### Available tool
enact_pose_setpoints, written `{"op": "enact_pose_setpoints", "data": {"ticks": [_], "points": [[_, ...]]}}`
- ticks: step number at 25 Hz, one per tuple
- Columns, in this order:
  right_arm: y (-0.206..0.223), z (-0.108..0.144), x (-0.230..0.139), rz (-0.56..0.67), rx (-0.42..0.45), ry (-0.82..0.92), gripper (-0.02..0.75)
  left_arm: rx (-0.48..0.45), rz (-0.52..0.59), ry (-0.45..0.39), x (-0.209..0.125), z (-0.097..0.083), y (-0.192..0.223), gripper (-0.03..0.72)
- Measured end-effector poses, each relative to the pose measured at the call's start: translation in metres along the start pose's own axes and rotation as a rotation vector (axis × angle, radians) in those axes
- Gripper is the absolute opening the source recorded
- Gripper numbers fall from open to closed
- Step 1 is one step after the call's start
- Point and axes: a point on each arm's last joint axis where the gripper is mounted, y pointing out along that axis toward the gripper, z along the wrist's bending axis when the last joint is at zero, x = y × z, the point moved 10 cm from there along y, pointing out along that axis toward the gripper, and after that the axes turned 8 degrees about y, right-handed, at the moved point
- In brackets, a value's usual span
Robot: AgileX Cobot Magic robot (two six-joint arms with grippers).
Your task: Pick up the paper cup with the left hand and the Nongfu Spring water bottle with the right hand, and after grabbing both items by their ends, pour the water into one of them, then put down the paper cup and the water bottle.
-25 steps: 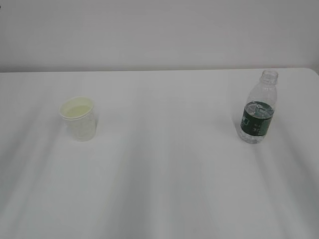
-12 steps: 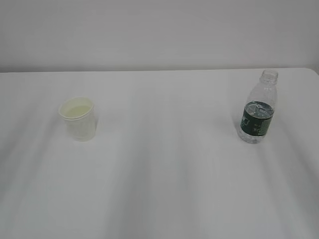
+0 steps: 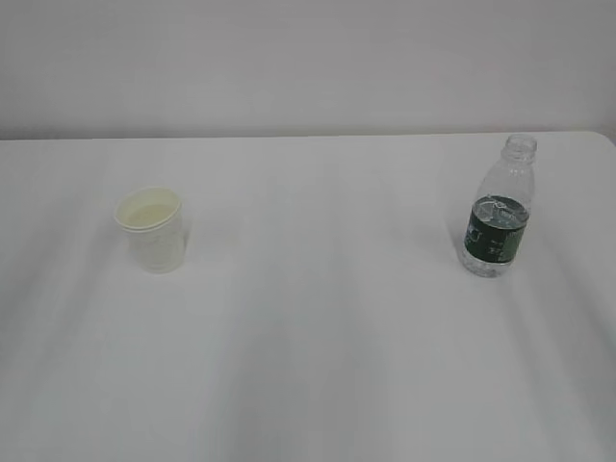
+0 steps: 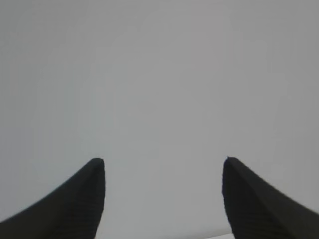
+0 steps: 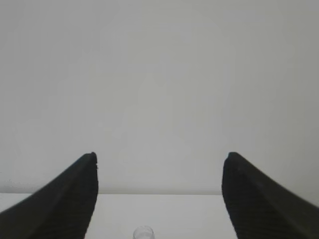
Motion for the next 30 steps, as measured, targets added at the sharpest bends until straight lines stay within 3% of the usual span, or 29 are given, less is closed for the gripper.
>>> {"op": "enact_pose_setpoints", "data": {"ticks": [8,17,22,30], "points": [[-0.017,-0.002,0.01,0.026,-0.025,-0.004,0.59,-0.047,0.071,0.027,0.008,-0.006,-0.009,0.519],[-0.058,-0.003,0.044,-0.014,-0.051,-0.02,0.59,-0.085,0.091,0.027,0.026,-0.009,-0.053,0.513],[-0.085,-0.008,0.037,0.03,-0.081,-0.012,0.59,-0.097,0.063,0.027,0.041,-0.008,-0.081,0.499],[-0.125,-0.016,0.021,0.08,-0.119,0.001,0.59,-0.148,0.17,0.037,0.028,-0.015,-0.119,0.495]]}}
